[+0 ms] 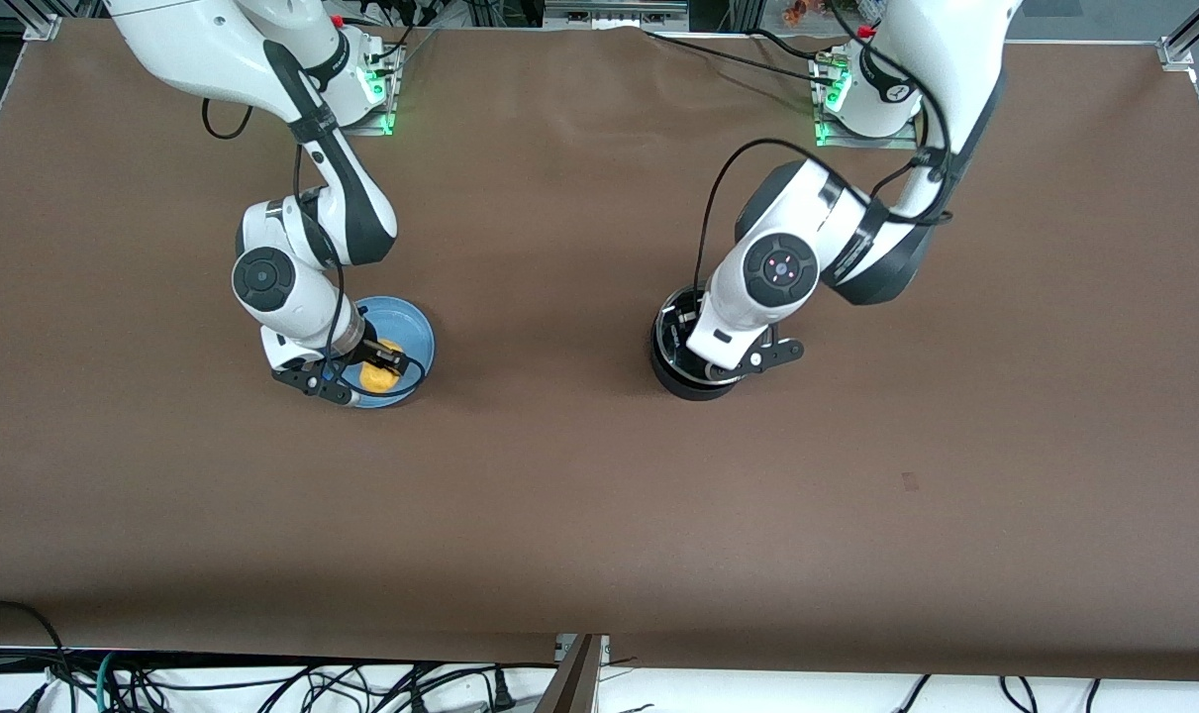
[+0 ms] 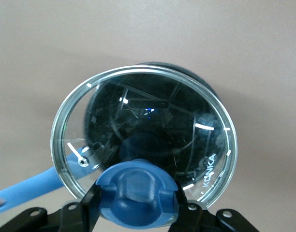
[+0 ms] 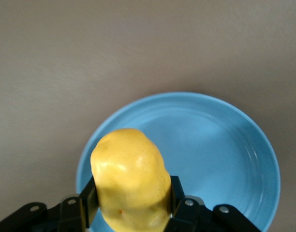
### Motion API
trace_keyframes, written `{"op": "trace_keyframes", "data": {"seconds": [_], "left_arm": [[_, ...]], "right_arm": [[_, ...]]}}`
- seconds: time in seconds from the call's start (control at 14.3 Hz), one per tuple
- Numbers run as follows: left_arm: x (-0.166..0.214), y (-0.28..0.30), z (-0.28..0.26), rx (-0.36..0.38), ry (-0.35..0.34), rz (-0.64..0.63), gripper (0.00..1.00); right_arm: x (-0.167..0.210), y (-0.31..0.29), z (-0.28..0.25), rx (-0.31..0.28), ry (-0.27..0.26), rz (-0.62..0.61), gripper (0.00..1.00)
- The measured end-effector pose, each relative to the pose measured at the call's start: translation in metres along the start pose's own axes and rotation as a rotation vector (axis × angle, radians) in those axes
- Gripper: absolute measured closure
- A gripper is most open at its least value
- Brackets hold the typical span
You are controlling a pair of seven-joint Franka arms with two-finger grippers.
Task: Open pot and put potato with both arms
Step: 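Lift the lid off with the left gripper while the right gripper carries the potato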
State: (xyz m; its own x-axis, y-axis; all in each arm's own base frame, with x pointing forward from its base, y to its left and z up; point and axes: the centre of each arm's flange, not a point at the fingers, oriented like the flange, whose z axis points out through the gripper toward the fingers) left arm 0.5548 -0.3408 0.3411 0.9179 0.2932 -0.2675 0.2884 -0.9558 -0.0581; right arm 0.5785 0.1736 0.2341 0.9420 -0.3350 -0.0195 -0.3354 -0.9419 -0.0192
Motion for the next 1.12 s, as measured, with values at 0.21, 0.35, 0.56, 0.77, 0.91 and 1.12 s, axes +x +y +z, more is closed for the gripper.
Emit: {"op": "trace_keyframes", "data": {"seconds": [0.21,0.35,0.56,0.77,0.91,1.12], "left_arm": [[0.010,-0.036,-0.033,0.018,-0.010,0.047,0.40],[0.043,-0.083,-0.042,0.020,-0.044,0.098,0.40],[0.093,-0.163,-0.045,0.014,-0.086,0.201,0.40],[0.130,-0.233,-0.037,0.060,-0.088,0.295,0.40],[0.147,-0.266,-0.026,0.088,-0.097,0.332,0.40],[0.175,-0.290,0.010,0.095,-0.097,0.362,0.40]], "right_arm": [[0.001,-0.033,-0.037,0.015,-0.015,-0.033,0.39],[-0.012,-0.078,-0.071,0.051,-0.013,-0.011,0.39],[-0.052,-0.151,-0.099,0.108,0.001,0.005,0.39],[-0.106,-0.217,-0.102,0.142,-0.002,0.020,0.39],[-0.133,-0.259,-0.106,0.190,-0.013,0.050,0.39],[-0.162,-0.317,-0.104,0.282,-0.024,0.105,0.39]]}}
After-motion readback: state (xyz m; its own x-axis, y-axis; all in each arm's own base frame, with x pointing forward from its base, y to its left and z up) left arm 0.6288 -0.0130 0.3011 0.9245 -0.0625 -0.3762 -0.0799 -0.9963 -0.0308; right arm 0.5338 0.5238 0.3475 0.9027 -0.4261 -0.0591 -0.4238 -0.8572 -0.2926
